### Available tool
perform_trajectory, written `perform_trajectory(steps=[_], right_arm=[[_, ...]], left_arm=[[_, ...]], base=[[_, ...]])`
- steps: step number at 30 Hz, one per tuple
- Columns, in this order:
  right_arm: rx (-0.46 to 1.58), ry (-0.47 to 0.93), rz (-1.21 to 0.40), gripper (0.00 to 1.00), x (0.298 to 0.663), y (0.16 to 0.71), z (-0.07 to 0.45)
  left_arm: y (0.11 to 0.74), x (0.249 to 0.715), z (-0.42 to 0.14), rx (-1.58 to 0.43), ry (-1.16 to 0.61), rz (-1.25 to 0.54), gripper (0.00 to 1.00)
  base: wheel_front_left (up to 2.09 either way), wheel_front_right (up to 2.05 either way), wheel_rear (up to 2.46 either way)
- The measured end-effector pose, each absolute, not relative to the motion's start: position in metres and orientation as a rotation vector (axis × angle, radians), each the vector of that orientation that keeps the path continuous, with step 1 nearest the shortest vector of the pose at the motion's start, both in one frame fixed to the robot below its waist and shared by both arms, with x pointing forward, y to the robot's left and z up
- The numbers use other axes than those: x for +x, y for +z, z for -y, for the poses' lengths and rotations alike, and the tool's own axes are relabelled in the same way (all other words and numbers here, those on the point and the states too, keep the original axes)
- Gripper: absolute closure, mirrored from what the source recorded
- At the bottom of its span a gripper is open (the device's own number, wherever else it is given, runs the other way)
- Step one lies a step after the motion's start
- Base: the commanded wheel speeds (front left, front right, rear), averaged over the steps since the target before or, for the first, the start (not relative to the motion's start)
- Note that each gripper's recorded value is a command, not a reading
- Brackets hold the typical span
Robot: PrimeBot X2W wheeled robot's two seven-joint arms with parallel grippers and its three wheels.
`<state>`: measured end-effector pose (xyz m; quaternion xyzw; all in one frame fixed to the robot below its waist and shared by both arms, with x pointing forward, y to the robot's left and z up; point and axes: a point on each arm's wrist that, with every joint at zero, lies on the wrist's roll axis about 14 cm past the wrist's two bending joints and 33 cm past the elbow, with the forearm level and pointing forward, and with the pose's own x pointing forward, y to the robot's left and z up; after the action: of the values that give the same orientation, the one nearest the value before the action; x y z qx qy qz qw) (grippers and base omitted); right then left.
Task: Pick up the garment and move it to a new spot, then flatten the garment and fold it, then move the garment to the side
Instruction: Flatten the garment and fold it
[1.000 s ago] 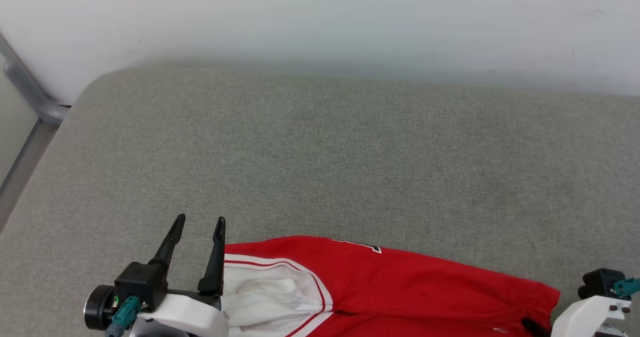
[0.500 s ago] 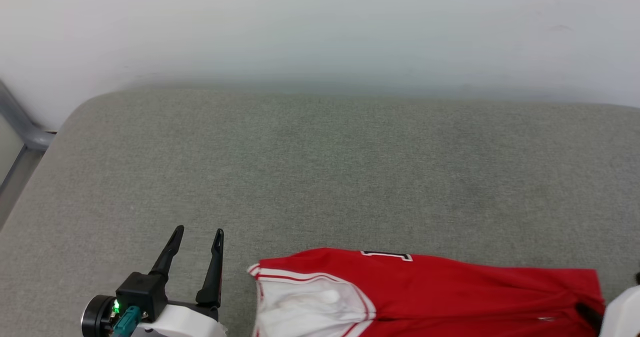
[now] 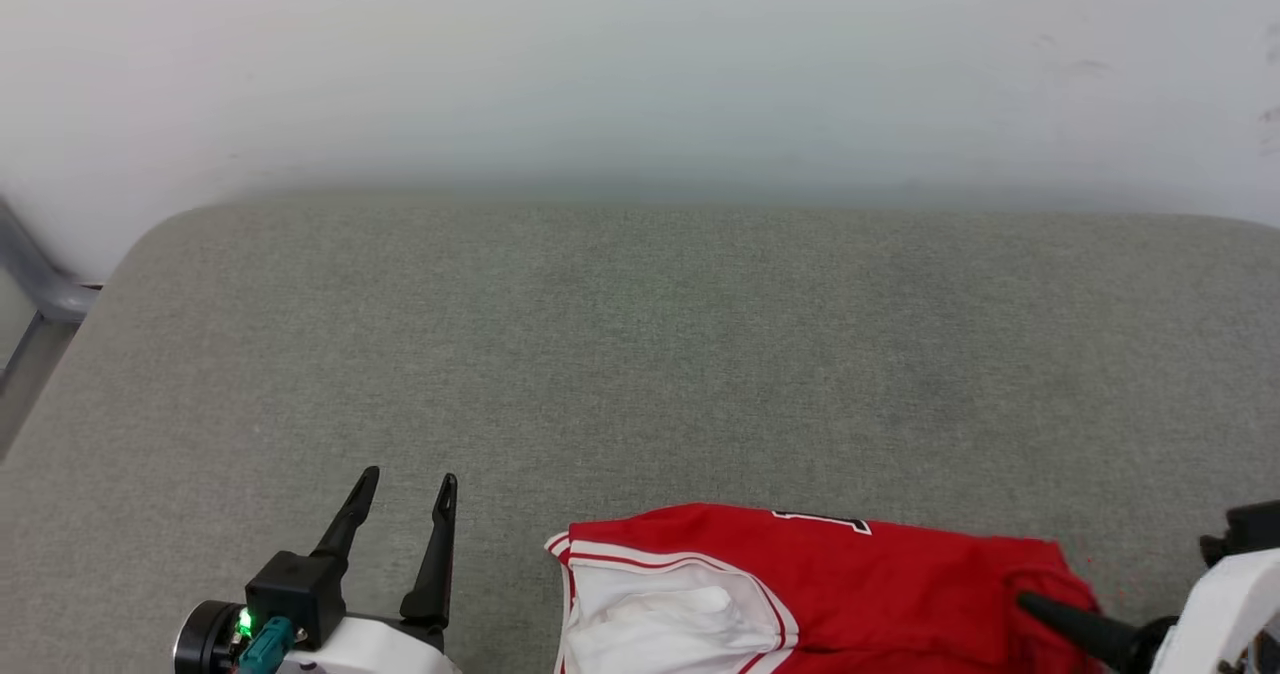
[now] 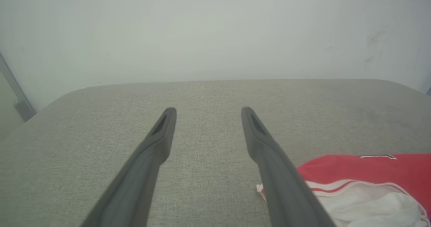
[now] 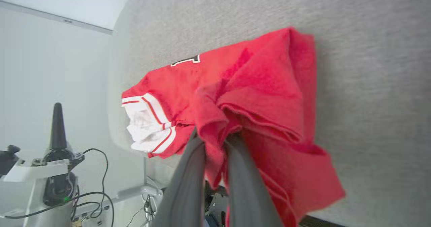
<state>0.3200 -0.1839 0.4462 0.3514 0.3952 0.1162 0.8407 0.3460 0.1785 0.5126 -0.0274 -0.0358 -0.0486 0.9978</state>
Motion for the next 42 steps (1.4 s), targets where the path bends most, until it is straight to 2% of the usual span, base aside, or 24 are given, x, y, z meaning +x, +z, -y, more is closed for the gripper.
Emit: perform_trajectory(steps=[11, 20, 24, 31, 32, 33, 34, 42], right_arm=[[1.023, 0.597, -0.851, 1.00, 0.332, 0.475, 0.094], [1.086, 0.828, -0.925, 1.00, 0.333, 0.482, 0.004], [1.063, 0.867, -0.959, 1.00, 0.333, 0.476, -0.022], [0.982, 0.842, -1.064, 1.00, 0.322, 0.440, -0.045], [0.974, 0.849, -1.068, 0.82, 0.322, 0.439, -0.048], [0.976, 0.848, -1.058, 0.47, 0.324, 0.440, -0.050], [0.977, 0.846, -1.052, 0.00, 0.325, 0.440, -0.051], [0.881, 0.890, -0.983, 0.00, 0.328, 0.453, -0.052]], left_arm=[[0.511, 0.342, -0.191, -0.059, -0.059, 0.061, 0.00], [0.509, 0.348, -0.202, -0.059, -0.024, 0.053, 0.00], [0.504, 0.351, -0.204, -0.064, -0.014, 0.040, 0.00], [0.493, 0.357, -0.206, -0.080, 0.004, 0.012, 0.00], [0.492, 0.357, -0.206, -0.081, 0.004, 0.006, 0.00], [0.490, 0.357, -0.206, -0.082, 0.004, 0.002, 0.00], [0.490, 0.357, -0.207, -0.082, 0.006, 0.000, 0.00], [0.492, 0.359, -0.204, -0.085, -0.007, 0.011, 0.00]], base=[[0.00, 0.00, 0.00], [0.00, 0.00, 0.00], [0.00, 0.00, 0.00], [0.00, 0.00, 0.00], [0.00, 0.00, 0.00], [0.00, 0.00, 0.00], [0.00, 0.00, 0.00], [0.00, 0.00, 0.00]])
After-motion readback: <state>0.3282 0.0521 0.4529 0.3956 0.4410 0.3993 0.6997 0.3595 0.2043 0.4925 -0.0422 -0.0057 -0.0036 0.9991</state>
